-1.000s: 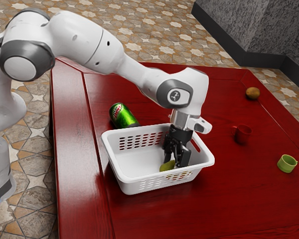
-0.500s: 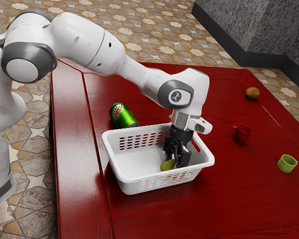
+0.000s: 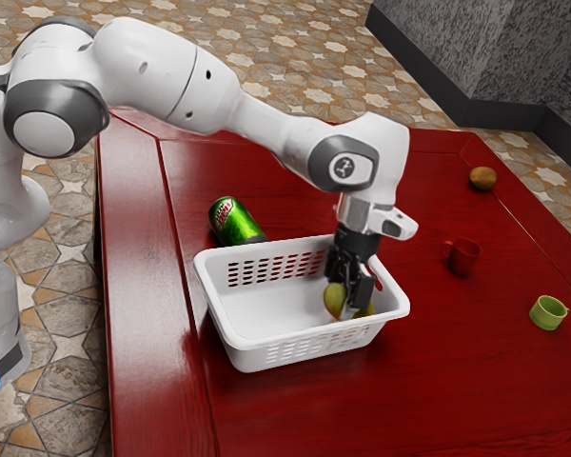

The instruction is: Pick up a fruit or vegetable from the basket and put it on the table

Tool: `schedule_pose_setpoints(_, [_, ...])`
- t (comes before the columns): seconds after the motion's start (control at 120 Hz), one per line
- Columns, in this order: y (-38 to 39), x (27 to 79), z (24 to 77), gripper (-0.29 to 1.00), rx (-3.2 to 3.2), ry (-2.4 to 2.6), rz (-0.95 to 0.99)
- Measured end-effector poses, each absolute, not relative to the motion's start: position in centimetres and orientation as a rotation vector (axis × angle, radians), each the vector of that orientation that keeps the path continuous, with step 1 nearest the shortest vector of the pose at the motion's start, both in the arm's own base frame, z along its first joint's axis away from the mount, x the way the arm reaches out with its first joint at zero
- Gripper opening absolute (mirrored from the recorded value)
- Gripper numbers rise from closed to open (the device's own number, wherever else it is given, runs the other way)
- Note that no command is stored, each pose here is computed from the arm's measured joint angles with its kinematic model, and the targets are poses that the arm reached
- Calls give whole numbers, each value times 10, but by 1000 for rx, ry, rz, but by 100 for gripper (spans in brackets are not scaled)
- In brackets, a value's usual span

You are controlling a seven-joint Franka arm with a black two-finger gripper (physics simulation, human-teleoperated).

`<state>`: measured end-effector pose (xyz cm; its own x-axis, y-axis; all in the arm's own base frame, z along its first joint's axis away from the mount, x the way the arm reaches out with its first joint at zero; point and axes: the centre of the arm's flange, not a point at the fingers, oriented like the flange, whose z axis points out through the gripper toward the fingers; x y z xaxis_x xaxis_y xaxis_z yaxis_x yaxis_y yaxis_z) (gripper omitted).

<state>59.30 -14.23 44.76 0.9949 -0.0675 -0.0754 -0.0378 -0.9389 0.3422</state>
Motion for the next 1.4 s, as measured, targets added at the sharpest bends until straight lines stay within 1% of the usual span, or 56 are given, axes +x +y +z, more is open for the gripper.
schedule_pose_setpoints(0.175, [-139, 596, 467, 34, 2786, -98, -99])
schedule_pose_setpoints(0.325, [-125, 602, 497, 31, 2786, -98, -55])
schedule_pose_setpoints(0.392, [-128, 603, 508, 32, 2784, -116, -45])
schedule_pose_setpoints(0.708, [-142, 600, 533, 26, 2769, -182, -47])
schedule_pose_setpoints(0.842, [-164, 597, 547, 25, 2760, -245, -33])
schedule_pose_setpoints(0.983, [-221, 586, 560, 26, 2738, -385, -30])
schedule_pose_setpoints(1.108, [-263, 578, 556, 26, 2731, -474, -55])
schedule_pose_setpoints(1.2, [-289, 575, 547, 24, 2734, -518, -80])
schedule_pose_setpoints(1.342, [-303, 578, 529, 21, 2749, -525, -117])
schedule_pose_setpoints(1.375, [-305, 577, 527, 25, 2750, -524, -120])
schedule_pose_setpoints(1.4, [-307, 577, 525, 32, 2752, -521, -124])
